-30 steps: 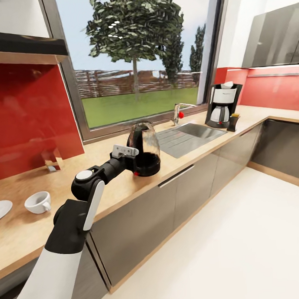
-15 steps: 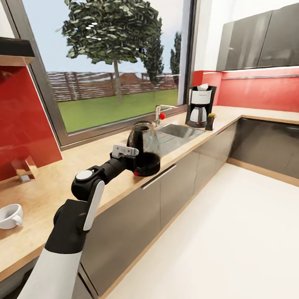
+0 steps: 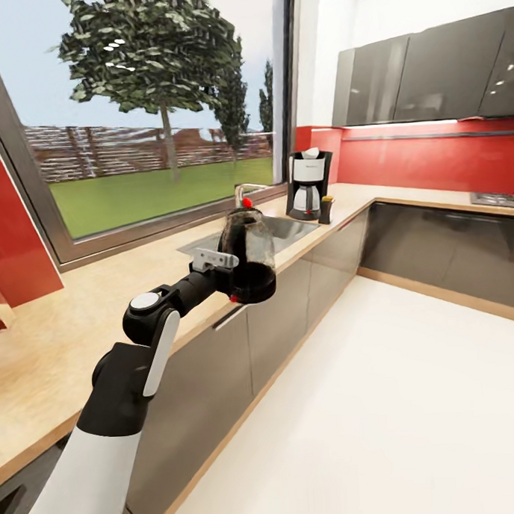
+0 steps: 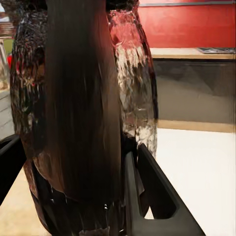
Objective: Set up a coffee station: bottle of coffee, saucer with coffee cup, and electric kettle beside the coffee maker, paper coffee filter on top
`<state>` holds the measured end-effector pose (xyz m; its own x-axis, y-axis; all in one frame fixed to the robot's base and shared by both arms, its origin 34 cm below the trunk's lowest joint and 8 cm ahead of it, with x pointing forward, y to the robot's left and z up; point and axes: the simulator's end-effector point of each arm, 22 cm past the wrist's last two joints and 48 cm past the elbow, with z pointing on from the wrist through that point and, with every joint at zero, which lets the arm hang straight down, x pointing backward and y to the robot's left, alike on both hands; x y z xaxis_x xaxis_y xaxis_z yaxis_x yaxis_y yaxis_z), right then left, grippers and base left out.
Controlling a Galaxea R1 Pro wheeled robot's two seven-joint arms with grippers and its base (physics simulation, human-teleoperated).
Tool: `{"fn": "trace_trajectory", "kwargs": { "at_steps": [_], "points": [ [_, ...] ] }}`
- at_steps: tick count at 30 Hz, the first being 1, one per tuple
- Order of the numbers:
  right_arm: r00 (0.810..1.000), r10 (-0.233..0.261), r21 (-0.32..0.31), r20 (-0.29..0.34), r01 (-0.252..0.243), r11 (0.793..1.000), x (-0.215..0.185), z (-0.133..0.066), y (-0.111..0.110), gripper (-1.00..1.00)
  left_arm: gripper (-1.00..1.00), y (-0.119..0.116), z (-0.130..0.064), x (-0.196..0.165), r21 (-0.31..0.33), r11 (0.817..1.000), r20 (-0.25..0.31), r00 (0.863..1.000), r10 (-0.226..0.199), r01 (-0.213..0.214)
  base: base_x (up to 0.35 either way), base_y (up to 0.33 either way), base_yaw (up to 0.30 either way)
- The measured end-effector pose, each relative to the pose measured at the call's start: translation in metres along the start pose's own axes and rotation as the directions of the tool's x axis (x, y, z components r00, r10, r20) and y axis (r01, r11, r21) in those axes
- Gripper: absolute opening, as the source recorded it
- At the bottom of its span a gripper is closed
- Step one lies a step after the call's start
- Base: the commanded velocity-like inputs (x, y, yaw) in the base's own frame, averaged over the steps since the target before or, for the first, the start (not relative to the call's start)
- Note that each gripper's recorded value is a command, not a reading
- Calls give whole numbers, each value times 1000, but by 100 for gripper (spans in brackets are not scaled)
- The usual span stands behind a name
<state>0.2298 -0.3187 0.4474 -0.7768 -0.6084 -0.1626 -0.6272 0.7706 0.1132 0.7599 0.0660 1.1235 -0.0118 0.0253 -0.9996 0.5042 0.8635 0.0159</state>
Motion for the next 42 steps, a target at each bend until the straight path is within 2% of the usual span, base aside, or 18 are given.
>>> {"fn": "trace_trajectory", "kwargs": {
  "at_steps": [13, 42],
  "points": [
    [1000, -2, 2, 3, 2, 1000, -1, 0, -1, 100, -100, 1, -2, -2, -4, 1000, 4, 1000, 0, 0, 144, -104, -139],
    [1000, -2, 2, 3, 2, 1000, -1, 0, -1, 100, -100, 2, -2, -3, -4, 1000, 4, 1000, -1, 1, 252, -186, -254]
  ]
}}
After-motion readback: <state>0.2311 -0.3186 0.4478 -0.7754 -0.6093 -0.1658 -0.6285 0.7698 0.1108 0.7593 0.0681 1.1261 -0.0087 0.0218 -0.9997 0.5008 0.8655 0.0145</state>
